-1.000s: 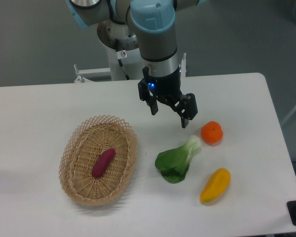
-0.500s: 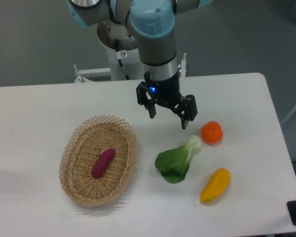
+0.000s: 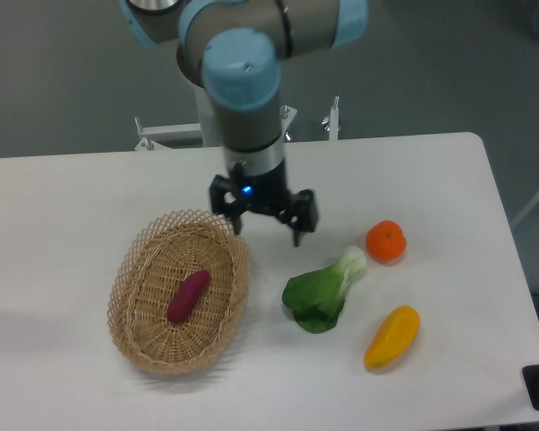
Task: Pick up the sweet potato from the basket
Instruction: 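Lower the gripper into the basket over the purple sweet potato, then close the gripper around the purple sweet potato, then lift the sweet potato out of the basket and raise it up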
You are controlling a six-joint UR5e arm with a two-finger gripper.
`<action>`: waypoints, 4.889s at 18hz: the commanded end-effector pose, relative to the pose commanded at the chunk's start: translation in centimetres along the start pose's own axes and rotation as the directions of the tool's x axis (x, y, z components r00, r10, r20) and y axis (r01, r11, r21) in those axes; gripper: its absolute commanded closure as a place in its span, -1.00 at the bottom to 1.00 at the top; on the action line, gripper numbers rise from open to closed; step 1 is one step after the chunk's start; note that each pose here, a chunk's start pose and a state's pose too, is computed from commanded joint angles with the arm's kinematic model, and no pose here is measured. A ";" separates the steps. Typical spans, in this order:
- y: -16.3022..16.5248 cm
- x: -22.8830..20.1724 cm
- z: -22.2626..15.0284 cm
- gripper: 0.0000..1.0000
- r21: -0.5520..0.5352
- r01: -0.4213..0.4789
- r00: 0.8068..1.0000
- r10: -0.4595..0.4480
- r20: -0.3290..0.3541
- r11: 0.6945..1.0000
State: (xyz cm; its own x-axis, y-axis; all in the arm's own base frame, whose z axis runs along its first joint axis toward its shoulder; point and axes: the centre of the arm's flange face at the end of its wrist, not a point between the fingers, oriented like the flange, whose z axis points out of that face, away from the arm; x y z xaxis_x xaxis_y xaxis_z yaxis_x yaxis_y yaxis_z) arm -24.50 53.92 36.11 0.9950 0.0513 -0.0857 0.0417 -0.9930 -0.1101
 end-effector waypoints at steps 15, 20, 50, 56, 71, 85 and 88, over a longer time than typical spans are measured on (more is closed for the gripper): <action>-2.1 6.7 12.1 -1.00 0.001 -0.099 0.994 0.099 -0.051 0.995; -2.2 7.5 14.0 -1.00 -0.028 -0.110 0.992 0.108 -0.067 0.993; -1.7 -0.3 4.4 0.47 0.103 -0.099 0.994 0.094 0.058 0.990; 4.8 -11.7 0.6 0.46 0.092 -0.135 0.984 0.122 0.131 0.987; 17.4 -23.1 -4.8 0.46 0.063 -0.236 0.970 0.231 0.081 0.970; 17.3 -23.2 -5.2 0.45 0.067 -0.238 0.969 0.231 0.091 0.969; 17.2 -23.2 -5.2 0.45 0.067 -0.239 0.968 0.233 0.091 0.969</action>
